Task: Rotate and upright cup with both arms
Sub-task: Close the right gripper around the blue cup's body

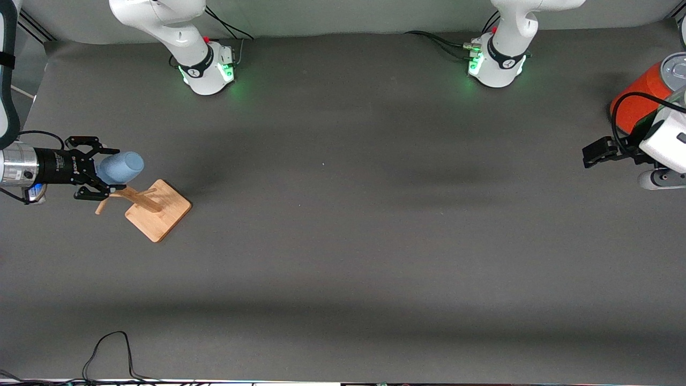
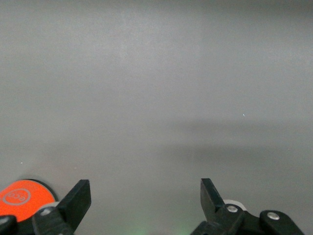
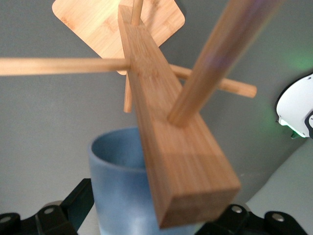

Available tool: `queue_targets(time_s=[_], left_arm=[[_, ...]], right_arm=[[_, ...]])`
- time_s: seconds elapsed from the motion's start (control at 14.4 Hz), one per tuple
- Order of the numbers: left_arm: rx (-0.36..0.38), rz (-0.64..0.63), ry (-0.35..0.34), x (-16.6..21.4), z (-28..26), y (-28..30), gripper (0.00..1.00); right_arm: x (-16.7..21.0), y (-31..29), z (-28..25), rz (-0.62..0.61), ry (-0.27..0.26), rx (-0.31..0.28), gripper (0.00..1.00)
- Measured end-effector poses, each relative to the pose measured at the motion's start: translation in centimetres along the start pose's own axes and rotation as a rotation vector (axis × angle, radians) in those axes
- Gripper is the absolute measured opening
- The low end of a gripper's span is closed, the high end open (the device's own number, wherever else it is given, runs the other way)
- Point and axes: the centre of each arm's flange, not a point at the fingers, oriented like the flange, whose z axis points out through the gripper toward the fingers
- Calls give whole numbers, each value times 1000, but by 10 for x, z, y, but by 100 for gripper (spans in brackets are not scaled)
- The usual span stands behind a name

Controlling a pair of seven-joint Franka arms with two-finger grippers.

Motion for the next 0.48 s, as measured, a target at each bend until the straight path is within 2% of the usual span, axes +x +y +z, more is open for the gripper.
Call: queue_targets(time_s=[0.21, 0.35, 0.42, 0.48], left_arm=[[0, 0, 0, 0, 0, 0, 100], [0, 0, 0, 0, 0, 0, 100], [0, 0, -1, 0, 0, 0, 100], [0, 0, -1, 0, 0, 0, 100]], right_arm=[[4, 2, -2, -3, 0, 6, 100], [4, 2, -3, -3, 1, 7, 94], [3, 2, -3, -4, 2, 8, 85], [3, 2, -3, -4, 2, 8, 81]])
